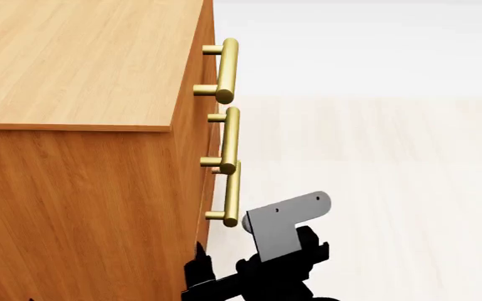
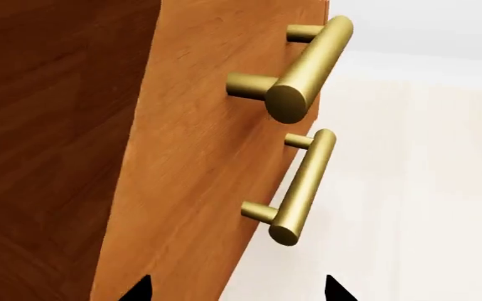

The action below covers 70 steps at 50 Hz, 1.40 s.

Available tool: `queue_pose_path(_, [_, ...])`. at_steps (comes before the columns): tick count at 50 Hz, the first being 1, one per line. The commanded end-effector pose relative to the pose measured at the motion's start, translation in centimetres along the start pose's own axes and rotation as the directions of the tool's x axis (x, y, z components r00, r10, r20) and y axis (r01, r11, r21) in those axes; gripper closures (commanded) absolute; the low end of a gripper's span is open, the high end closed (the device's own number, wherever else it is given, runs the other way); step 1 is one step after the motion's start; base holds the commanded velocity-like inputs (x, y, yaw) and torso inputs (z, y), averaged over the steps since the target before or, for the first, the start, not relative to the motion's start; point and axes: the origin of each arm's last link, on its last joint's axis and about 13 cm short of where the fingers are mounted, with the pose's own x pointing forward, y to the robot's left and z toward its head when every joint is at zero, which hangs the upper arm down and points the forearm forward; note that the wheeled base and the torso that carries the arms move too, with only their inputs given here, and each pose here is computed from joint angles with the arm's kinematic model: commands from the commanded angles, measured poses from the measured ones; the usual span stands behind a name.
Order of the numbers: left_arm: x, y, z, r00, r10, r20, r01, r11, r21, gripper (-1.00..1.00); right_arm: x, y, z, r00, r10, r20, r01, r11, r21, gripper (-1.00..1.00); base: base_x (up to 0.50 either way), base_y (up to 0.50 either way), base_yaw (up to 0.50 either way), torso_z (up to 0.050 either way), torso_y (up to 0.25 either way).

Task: Put the bowl in the bottom drawer of the cabinet and close it.

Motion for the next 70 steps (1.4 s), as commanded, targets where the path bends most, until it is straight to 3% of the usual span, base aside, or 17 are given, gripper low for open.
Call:
queue_pose_path(1, [0.0,0.0,0.0,1.0,0.002,0.0,-0.002,1.0,0.0,-1.0,-0.5,1.1,0.6,0.976,0.218,0.006,-0.218,0.975,0.048,-1.0,0.0,0.0,0.0,0.0,0.0])
queue_pose_path(6, [-0.1,-0.1,0.0,1.0,-0.002,0.0,0.002,1.0,-0.001,-1.0,-1.1,1.0,1.2,0.94,0.34,0.011,-0.339,0.932,0.132,-1.0,0.0,0.0,0.0,0.0,0.002])
queue_pose_path(9, [-0.1,-0.1,0.0,1.0,-0.003,-0.001,0.003,1.0,-0.002,-1.0,-1.4,0.8,1.5,0.939,0.345,0.021,-0.344,0.93,0.127,-1.0,0.0,0.0,0.0,0.0,0.0])
queue_pose_path(10, [-0.1,-0.1,0.0,1.0,-0.004,-0.001,0.004,1.0,-0.001,-1.0,-1.4,0.7,1.6,0.927,0.375,0.018,-0.372,0.912,0.171,-1.0,0.0,0.0,0.0,0.0,0.0])
queue_pose_path(14, [-0.1,-0.1,-0.1,1.0,-0.007,-0.001,0.007,1.0,0.002,-1.0,-0.9,0.1,1.1,0.983,0.179,0.029,-0.181,0.982,0.05,-1.0,0.0,0.0,0.0,0.0,0.003])
queue_pose_path(15, [-0.1,-0.1,-0.1,1.0,-0.009,-0.001,0.009,1.0,0.001,-1.0,-0.9,-0.3,0.8,0.996,0.084,0.034,-0.082,0.995,-0.059,-1.0,0.0,0.0,0.0,0.0,0.0])
queue_pose_path(16, [-0.1,-0.1,-0.2,1.0,-0.01,0.001,0.01,1.0,0.006,-1.0,-0.9,-0.6,0.6,0.998,0.035,0.057,-0.029,0.995,-0.099,-1.0,0.0,0.0,0.0,0.0,0.0])
queue_pose_path(19, [-0.1,-0.1,-0.1,1.0,-0.017,0.017,0.017,1.0,0.025,-1.0,-1.3,-1.5,0.6,0.996,-0.076,0.056,0.079,0.996,-0.052,-1.0,0.0,0.0,0.0,0.003,0.0])
queue_pose_path(24, [-0.3,-0.3,0.2,0.999,-0.036,0.018,0.035,0.999,0.024,-1.0,-2.2,-2.8,0.4,0.978,-0.2,0.063,0.204,0.976,-0.075,-1.0,0.0,0.0,0.0,0.0,0.0])
queue_pose_path(33, [-0.4,-0.4,0.8,0.998,-0.058,0.033,0.057,0.998,0.038,-1.0,-3.0,-4.1,0.0,0.959,-0.275,0.063,0.279,0.959,-0.054,-1.0,0.0,0.0,0.0,0.0,0.0])
queue_pose_path(42, [-0.8,-0.8,2.0,0.992,-0.115,0.054,0.112,0.993,0.044,-1.0,-5.2,-5.2,1.9,0.926,-0.357,0.126,0.359,0.933,0.005,-1.0,0.0,0.0,0.0,0.0,0.0])
queue_pose_path(51, [-2.1,-1.6,3.4,0.975,-0.198,0.097,0.19,0.978,0.093,-1.0,-8.0,-5.4,4.6,0.895,-0.397,0.205,0.397,0.917,0.044,-1.0,0.0,0.0,0.0,0.0,0.0])
queue_pose_path(70, [-2.8,-2.0,5.0,0.968,-0.216,0.13,0.205,0.974,0.094,-1.0,-11.2,-4.9,7.5,0.856,-0.414,0.309,0.409,0.909,0.082,-1.0,0.0,0.0,0.0,0.0,0.0])
